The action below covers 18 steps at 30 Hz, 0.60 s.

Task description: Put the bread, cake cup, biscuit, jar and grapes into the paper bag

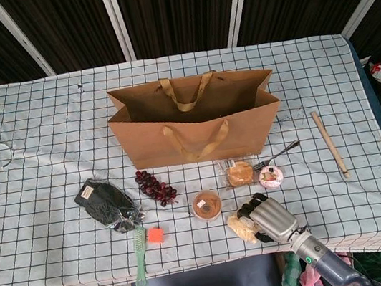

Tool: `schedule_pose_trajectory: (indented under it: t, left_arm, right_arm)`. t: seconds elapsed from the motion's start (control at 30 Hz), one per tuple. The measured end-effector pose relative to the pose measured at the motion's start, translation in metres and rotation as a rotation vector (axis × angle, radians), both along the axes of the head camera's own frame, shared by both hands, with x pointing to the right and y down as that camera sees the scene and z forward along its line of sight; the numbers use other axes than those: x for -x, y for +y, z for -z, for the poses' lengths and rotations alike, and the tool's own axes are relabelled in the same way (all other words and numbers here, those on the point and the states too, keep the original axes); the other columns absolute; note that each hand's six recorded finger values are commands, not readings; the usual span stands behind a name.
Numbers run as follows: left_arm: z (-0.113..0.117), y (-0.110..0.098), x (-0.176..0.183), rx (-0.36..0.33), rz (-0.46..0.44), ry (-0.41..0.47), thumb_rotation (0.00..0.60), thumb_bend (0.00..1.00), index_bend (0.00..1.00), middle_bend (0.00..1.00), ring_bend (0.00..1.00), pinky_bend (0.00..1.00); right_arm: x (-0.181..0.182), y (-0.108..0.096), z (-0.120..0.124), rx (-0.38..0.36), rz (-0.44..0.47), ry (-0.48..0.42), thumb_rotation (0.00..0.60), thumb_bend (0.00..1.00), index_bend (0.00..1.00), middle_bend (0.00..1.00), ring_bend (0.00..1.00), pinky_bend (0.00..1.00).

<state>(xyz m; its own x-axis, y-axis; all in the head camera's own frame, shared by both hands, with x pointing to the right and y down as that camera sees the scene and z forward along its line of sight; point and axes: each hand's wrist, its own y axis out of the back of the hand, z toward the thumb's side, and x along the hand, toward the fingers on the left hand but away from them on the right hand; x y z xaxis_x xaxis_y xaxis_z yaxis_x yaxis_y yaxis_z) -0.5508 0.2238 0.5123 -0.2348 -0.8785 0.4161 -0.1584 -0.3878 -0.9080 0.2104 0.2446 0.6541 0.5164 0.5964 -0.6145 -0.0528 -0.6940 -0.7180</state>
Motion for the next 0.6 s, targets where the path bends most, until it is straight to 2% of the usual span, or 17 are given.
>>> schedule_pose_trajectory:
  t: [0.6]
  left_arm:
    - [0.0018,-0.0004,0.0012,-0.001,0.003,0.008,0.600,0.10,0.03,0.08,0.00,0.07]
  right_arm:
    - [0.0071,0.0000,-0.0014,0.001,0.020,0.000,0.600,0.39,0.38,0.35,0.32,0.21]
